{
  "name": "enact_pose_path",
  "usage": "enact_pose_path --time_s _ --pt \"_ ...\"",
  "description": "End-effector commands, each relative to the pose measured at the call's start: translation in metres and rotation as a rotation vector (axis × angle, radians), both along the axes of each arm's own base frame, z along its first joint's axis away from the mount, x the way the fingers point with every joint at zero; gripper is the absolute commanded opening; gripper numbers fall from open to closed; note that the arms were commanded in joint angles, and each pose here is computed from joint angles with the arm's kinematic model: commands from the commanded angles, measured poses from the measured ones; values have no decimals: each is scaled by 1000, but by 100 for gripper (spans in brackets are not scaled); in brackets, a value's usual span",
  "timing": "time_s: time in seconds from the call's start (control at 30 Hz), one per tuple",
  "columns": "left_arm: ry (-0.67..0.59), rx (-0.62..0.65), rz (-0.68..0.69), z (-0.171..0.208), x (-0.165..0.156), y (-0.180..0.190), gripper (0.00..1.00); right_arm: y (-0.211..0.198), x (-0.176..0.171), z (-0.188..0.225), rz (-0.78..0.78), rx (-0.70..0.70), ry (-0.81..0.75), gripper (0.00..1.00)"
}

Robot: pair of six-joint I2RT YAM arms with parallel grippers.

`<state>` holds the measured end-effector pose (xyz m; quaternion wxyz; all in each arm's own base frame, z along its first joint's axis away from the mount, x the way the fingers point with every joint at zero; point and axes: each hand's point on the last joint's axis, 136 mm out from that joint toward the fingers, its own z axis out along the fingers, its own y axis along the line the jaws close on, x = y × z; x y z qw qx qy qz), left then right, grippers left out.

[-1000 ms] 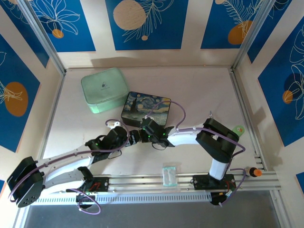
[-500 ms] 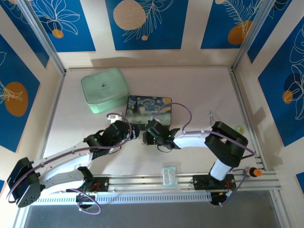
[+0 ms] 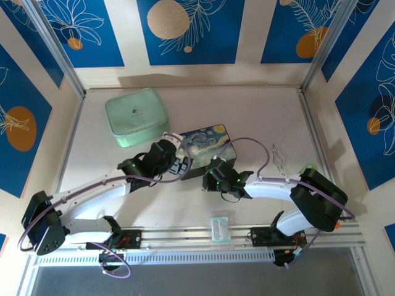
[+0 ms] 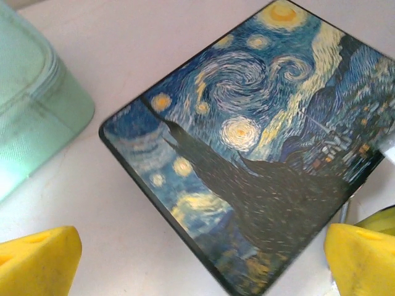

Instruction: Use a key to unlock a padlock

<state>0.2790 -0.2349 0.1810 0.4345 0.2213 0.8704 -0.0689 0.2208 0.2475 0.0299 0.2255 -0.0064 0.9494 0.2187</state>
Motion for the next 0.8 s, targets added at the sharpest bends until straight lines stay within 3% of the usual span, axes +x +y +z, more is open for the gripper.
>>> enact_pose_path --time_s 0.0,0.33,0.43,0.53,0.77 --pt "14 150 -117 -13 2 -8 100 -26 -11 -19 -31 -52 72 30" --pt "5 366 -306 -37 1 -61 100 -33 -17 -26 -53 -11 104 28" --pt "63 445 -257 -51 5 -58 100 -32 -17 -28 -74 27 116 26" --pt "53 455 -243 -58 7 -60 100 -34 -18 -29 -99 56 121 19" --pt "33 508 -337 -75 2 -70 100 -35 -20 -26 -148 173 116 15"
